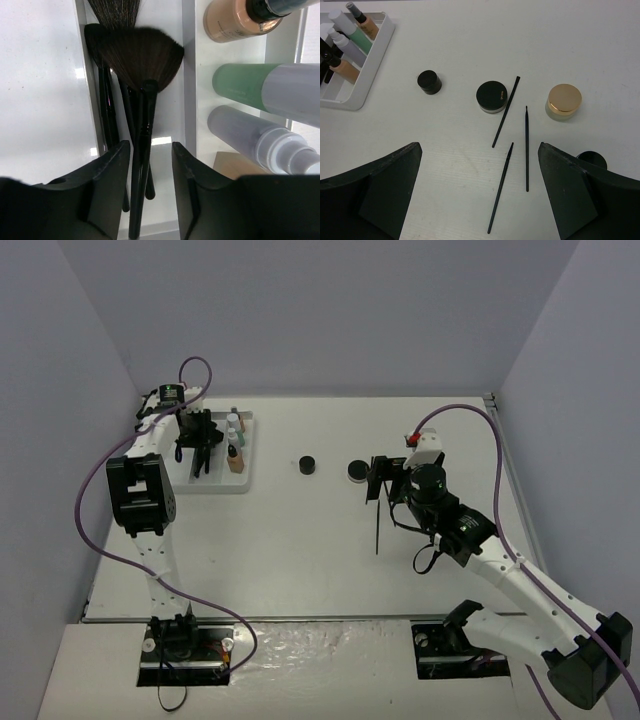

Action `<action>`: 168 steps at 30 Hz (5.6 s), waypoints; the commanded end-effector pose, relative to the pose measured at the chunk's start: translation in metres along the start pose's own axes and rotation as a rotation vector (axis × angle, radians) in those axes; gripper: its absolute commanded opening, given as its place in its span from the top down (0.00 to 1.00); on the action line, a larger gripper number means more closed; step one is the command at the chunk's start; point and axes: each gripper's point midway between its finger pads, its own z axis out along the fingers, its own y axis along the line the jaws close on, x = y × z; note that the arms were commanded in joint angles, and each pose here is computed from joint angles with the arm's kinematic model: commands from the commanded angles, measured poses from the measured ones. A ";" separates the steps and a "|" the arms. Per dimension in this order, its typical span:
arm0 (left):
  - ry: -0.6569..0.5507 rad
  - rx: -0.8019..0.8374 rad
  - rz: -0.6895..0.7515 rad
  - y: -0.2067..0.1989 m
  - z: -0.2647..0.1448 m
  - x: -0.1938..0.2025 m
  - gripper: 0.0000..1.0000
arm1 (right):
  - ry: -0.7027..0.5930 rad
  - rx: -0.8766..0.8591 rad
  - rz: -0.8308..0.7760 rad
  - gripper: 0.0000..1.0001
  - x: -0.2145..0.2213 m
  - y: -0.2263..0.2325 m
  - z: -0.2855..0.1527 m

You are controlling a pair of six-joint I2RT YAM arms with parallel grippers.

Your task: Organize the makeup

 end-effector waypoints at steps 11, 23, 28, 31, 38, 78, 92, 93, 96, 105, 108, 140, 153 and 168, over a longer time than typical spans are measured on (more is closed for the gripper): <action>-0.228 -0.101 -0.031 -0.009 -0.087 -0.062 0.61 | -0.058 0.028 0.047 0.00 -0.025 -0.002 -0.003; -0.376 -0.199 -0.210 -0.029 -0.214 -0.040 0.32 | 0.290 0.192 0.101 0.10 0.079 -0.021 0.026; -0.374 -0.176 -0.194 -0.047 -0.241 -0.012 0.19 | 0.430 0.243 0.124 0.16 0.131 -0.026 0.036; -0.369 -0.177 -0.182 -0.054 -0.257 0.006 0.14 | 0.492 0.286 0.119 0.21 0.155 -0.033 0.040; -0.363 -0.157 -0.157 -0.071 -0.282 0.029 0.12 | 0.580 0.319 0.125 0.37 0.198 -0.040 0.047; -0.331 0.568 0.114 -0.368 -0.274 0.070 0.19 | -0.041 -0.306 0.430 1.00 -0.042 0.086 0.010; -0.291 0.690 0.153 -0.419 -0.268 0.087 0.39 | -0.161 -0.481 0.513 1.00 -0.084 0.110 -0.011; -0.295 0.696 0.153 -0.421 -0.268 0.086 0.41 | -0.161 -0.484 0.515 1.00 -0.085 0.111 -0.011; -0.294 0.709 0.152 -0.427 -0.268 0.086 0.52 | -0.169 -0.500 0.526 1.00 -0.088 0.113 -0.012; -0.300 0.678 0.145 -0.424 -0.262 0.086 0.93 | -0.164 -0.506 0.520 0.99 -0.085 0.114 -0.010; -0.297 0.642 0.146 -0.417 -0.259 0.087 1.00 | -0.159 -0.493 0.509 0.87 -0.083 0.111 -0.008; -0.198 -0.173 0.034 -0.028 -0.131 -0.030 1.00 | 0.051 0.020 0.030 0.00 -0.027 -0.013 0.020; -0.110 -0.201 0.030 0.001 -0.049 -0.037 0.85 | 0.245 0.119 -0.058 0.00 0.029 -0.037 0.034; -0.181 -0.259 -0.080 -0.008 -0.117 -0.031 0.72 | 0.550 0.180 -0.058 0.08 0.128 -0.050 0.072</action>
